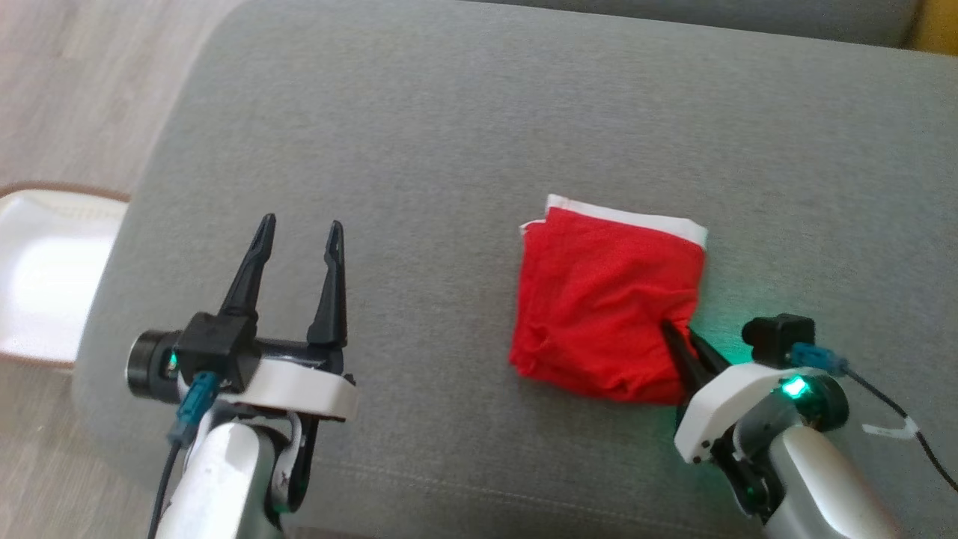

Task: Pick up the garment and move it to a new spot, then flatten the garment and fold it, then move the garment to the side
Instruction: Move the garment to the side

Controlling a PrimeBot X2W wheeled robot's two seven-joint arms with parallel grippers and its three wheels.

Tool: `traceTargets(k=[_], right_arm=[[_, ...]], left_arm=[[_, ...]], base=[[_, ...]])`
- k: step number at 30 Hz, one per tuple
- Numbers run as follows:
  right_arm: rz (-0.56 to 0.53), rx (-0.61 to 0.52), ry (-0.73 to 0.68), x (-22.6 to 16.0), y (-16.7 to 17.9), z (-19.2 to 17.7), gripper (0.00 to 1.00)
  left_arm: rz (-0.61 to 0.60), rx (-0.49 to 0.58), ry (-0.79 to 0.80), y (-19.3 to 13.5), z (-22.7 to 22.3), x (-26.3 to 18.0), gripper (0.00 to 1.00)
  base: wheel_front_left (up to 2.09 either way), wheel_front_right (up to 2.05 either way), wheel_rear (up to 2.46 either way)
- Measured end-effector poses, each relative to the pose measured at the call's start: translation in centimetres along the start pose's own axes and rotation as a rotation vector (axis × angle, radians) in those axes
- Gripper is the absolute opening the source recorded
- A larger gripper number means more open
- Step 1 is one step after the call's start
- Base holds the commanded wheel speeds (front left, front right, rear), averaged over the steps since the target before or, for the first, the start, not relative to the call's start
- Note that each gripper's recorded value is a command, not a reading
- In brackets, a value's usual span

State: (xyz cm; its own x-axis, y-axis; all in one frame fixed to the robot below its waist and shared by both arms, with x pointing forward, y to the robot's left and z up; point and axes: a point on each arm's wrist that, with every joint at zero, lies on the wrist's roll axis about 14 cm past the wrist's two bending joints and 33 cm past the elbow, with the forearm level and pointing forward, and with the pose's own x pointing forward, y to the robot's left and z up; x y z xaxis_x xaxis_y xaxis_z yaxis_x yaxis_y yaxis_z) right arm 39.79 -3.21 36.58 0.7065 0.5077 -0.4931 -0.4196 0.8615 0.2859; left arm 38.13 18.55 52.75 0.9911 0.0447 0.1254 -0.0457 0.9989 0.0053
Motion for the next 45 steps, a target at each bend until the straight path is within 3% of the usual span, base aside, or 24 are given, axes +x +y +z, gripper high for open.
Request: traceTargets(k=[6,18,23,24,32,37,45], right_arm=[[-0.029,-0.043,-0.028,-2.0,-1.3,0.3,0.00],[-0.305,-0.170,-0.005,-10.8,-12.1,0.4,0.00],[-0.405,-0.263,-0.017,-13.2,-16.6,3.2,0.00],[-0.456,-0.298,-0.013,-14.2,-18.9,4.4,0.00],[-0.697,-0.412,-0.021,-19.7,-27.7,9.4,0.00],[-0.787,-0.402,-0.029,-21.5,-30.5,10.5,0.00],[-0.892,-0.303,0.018,-22.0,-34.4,8.3,0.00]], left_arm=[[-0.053,-0.006,-0.004,-1.6,-0.2,0.9,1.00],[-0.329,-0.059,0.000,-10.8,-1.7,3.8,1.00],[-0.450,-0.085,-0.020,-15.1,-2.1,5.8,1.00],[-0.481,-0.095,-0.016,-16.4,-2.6,6.6,1.00],[-0.580,-0.119,0.044,-20.0,-6.2,8.2,1.00],[-0.614,-0.132,0.055,-21.3,-7.4,8.9,1.00],[-0.670,-0.159,0.080,-23.4,-9.6,9.8,1.00]], base=[[0.00,0.00,0.00],[0.00,0.00,0.00],[0.00,0.00,0.00],[0.00,0.00,0.00],[0.00,0.00,0.00],[0.00,0.00,0.00],[0.00,0.00,0.00]])
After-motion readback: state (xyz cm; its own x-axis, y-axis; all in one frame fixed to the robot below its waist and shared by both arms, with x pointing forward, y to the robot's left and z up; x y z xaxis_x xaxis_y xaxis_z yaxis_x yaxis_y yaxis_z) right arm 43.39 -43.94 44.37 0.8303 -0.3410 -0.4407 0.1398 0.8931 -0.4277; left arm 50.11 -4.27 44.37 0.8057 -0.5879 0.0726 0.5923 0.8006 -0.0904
